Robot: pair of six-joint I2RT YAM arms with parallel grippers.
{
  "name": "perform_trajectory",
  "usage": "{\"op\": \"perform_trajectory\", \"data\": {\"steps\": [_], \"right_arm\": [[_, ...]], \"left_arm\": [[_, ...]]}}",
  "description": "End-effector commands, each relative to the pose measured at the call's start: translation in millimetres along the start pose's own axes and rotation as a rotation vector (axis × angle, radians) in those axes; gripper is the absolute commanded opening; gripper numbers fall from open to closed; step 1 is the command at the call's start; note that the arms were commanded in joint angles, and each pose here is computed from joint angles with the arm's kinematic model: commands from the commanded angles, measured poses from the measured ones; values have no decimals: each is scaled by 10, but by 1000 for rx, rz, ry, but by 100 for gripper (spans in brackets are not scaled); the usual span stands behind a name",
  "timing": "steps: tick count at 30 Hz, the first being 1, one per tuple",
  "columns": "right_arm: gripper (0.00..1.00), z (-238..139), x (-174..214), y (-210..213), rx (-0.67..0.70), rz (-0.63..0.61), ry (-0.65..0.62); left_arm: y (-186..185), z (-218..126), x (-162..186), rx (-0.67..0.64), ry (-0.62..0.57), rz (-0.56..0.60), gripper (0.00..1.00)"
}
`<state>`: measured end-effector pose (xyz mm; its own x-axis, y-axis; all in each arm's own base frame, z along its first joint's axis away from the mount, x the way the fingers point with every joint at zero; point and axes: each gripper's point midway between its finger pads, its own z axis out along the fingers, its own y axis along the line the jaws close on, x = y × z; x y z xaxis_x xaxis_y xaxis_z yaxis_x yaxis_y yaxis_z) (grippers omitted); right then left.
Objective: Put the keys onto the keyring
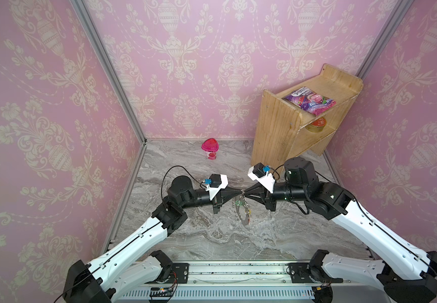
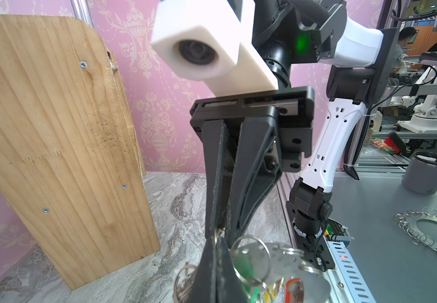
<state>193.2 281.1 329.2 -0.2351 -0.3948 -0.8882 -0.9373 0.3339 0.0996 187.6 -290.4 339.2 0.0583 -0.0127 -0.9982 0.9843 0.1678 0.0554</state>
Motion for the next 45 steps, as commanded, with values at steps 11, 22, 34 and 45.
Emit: {"op": "perform_trajectory", "data": {"steps": [11,22,34,45], "right_arm": [[2,-90,-40,45,-9,6,-31],[0,-42,37,71,-32,47,-33],[0,157,210,-5,-35,126,-54],[19,141,205,-138,40,146,-52]], "left_arm": [[-8,-61,-203,-9,-66,44,0],[106,-121,-385,-76,-180,25,0],[138,-140,-669,-64,-328,-24,0],[97,-88,-547,-21,-302,-38,0]]}}
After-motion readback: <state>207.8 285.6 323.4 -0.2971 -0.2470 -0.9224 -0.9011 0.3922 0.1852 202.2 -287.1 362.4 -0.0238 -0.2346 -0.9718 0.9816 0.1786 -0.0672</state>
